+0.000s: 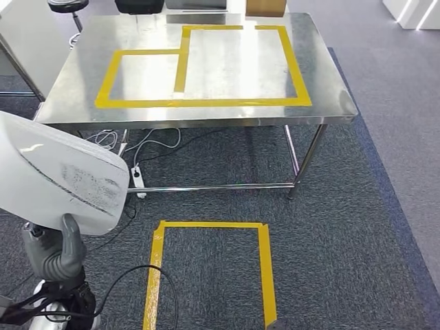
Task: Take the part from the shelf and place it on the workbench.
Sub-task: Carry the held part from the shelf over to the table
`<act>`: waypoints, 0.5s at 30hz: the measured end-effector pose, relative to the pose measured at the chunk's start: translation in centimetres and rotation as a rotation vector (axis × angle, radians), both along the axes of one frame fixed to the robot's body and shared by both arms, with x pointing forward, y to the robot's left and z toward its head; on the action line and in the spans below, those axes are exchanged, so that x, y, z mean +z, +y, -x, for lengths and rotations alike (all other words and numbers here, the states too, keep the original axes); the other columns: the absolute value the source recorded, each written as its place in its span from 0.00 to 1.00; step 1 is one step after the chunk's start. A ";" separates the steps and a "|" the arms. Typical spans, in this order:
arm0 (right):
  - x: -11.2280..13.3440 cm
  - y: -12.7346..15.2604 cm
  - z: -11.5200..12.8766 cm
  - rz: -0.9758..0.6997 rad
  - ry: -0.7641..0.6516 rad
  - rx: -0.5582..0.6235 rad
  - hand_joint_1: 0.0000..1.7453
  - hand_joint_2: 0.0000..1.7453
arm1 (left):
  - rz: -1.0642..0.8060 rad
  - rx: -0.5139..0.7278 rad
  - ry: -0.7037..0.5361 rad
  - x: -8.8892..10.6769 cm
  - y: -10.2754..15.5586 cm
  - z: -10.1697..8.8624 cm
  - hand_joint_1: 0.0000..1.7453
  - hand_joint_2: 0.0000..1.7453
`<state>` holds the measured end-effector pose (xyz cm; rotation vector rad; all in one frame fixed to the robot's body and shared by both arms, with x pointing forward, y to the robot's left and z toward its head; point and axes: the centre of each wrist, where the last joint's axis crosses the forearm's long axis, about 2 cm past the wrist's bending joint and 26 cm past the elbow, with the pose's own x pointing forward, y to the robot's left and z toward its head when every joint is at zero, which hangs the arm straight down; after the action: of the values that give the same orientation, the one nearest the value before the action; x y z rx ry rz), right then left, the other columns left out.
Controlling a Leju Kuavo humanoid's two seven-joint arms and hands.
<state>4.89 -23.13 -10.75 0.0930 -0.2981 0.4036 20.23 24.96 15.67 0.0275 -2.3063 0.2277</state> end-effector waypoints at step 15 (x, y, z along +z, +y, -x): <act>-0.1 0.0 0.6 0.000 0.016 0.006 0.00 1.00 | 0.004 0.002 0.002 0.0 0.0 0.0 1.00 1.00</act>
<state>4.33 -23.12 -10.82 0.0974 -0.2819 0.4082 20.23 24.92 15.65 0.0282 -2.3043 0.2337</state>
